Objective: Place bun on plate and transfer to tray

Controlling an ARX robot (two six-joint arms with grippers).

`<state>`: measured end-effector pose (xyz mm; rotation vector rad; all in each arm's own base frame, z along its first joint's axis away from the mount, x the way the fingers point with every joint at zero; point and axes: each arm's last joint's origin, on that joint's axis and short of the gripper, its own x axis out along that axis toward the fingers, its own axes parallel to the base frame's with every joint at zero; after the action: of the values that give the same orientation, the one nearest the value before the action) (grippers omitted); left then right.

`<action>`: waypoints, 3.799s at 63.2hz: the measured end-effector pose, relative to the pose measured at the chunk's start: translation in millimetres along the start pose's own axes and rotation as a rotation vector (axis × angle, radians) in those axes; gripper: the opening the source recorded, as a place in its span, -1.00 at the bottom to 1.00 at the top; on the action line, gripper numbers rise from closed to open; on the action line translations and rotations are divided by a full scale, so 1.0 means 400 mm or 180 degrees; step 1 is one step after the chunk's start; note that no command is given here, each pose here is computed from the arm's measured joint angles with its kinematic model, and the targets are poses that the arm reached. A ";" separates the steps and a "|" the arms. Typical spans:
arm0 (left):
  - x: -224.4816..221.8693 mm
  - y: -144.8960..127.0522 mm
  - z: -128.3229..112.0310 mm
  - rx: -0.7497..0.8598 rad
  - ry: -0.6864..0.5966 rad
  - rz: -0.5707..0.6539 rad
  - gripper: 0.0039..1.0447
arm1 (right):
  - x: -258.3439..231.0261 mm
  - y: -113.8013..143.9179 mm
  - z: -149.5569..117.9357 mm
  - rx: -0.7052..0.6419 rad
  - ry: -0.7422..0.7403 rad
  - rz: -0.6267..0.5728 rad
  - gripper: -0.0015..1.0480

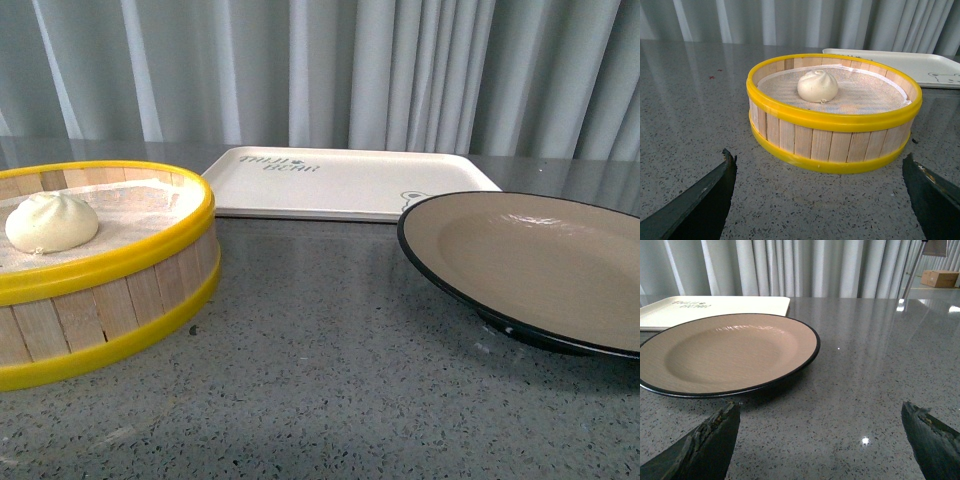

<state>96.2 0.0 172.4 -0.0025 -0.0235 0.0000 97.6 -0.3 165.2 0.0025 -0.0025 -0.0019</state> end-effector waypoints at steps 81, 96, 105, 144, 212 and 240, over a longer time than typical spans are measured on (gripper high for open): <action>0.003 0.000 -0.006 -0.0138 0.0477 0.0032 0.88 | 0.000 0.000 0.000 0.0000 0.0000 -0.0001 0.84; 0.081 0.039 0.076 -0.0375 0.0903 0.0148 0.88 | 0.000 0.000 0.000 0.0000 0.0000 -0.0001 0.84; 0.153 0.100 0.213 -0.0337 0.0450 0.0431 0.88 | 0.000 0.000 0.000 0.0000 0.0000 0.0000 0.84; 0.481 -0.105 0.290 0.0325 0.1204 -0.0449 0.88 | 0.000 0.000 0.000 0.0000 0.0000 0.0000 0.84; 0.587 -0.132 0.193 0.0628 0.1722 -0.0216 0.88 | 0.000 0.000 0.000 0.0000 0.0000 0.0000 0.84; 0.586 -0.130 0.188 0.0669 0.1793 -0.0225 0.15 | 0.000 0.000 0.000 0.0000 0.0000 0.0000 0.84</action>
<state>329.0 -51.8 253.3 0.2084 0.5397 -0.0690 97.6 -0.3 165.2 0.0025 -0.0025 -0.0019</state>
